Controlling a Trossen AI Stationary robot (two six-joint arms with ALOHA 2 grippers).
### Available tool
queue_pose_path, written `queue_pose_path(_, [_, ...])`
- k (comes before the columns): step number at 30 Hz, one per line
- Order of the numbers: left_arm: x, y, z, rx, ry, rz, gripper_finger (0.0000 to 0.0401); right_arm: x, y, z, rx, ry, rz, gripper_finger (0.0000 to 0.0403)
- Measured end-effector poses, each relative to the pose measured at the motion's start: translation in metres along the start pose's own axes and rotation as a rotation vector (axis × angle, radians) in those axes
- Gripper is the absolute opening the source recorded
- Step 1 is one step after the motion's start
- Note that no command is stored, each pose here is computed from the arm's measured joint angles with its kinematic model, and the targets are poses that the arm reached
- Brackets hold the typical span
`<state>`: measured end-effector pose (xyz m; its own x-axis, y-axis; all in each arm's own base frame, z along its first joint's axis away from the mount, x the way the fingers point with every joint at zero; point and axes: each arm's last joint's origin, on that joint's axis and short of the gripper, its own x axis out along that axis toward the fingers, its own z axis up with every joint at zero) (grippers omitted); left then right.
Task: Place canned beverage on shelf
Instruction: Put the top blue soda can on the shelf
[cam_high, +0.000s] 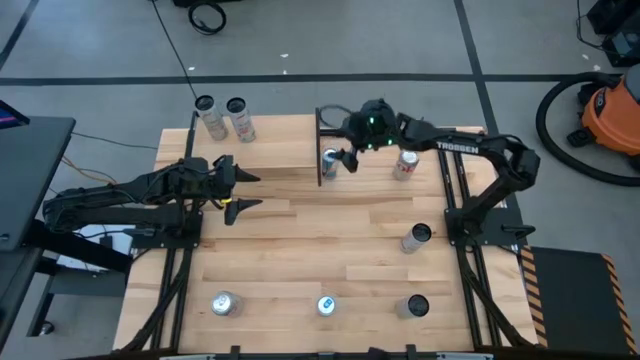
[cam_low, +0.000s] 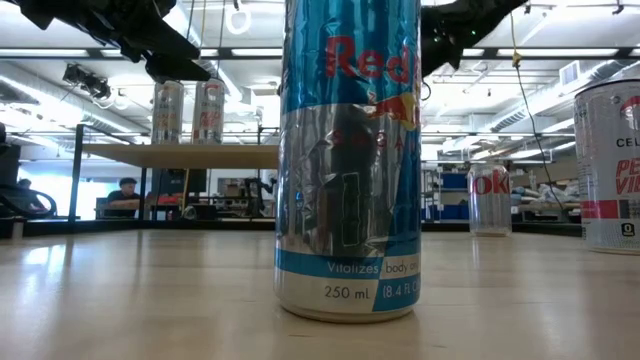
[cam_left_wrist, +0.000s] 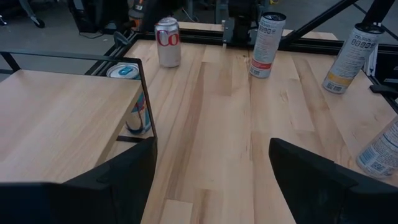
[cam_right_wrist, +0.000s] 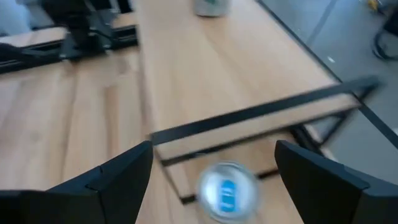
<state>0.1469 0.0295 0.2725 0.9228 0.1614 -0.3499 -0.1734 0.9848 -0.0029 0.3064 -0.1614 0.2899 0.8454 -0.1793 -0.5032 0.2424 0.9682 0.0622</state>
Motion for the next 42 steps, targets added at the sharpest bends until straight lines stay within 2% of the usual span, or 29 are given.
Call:
queue_pose_path(4, [0.000,0.000,0.000,0.001,-0.002,0.000,0.0311,-0.016,-0.011,0.019,0.026,0.059,-0.031,0.0346])
queue_pose_path(8, [0.000,0.000,0.000,0.001,-0.002,0.000,0.0311,-0.023,-0.010,0.025,-0.004,0.098,-0.024,0.0346])
queue_pose_path(14, [0.000,0.000,0.000,0.003,-0.002,0.000,0.0311,-0.016,-0.004,0.013,-0.029,0.150,-0.010,0.0346])
queue_pose_path(26, [0.000,0.000,0.000,0.003,-0.002,0.000,0.0311,-0.005,0.005,0.005,-0.088,0.118,-0.075,0.0346])
queue_pose_path(31, [0.000,0.000,0.000,0.003,-0.002,0.000,0.0311,0.003,0.004,0.002,-0.066,0.121,-0.071,0.0346])
queue_pose_path(35, [0.000,0.000,0.000,0.003,-0.002,0.000,0.0311,0.015,0.005,-0.001,-0.102,0.146,-0.062,0.0346])
queue_pose_path(38, [0.000,0.000,0.000,0.003,0.002,-0.001,0.0311,0.013,0.004,0.005,-0.104,0.091,-0.046,0.0346])
queue_pose_path(42, [0.002,0.000,-0.001,0.003,0.012,0.000,0.0311,0.020,0.002,-0.004,-0.080,0.152,-0.036,0.0346])
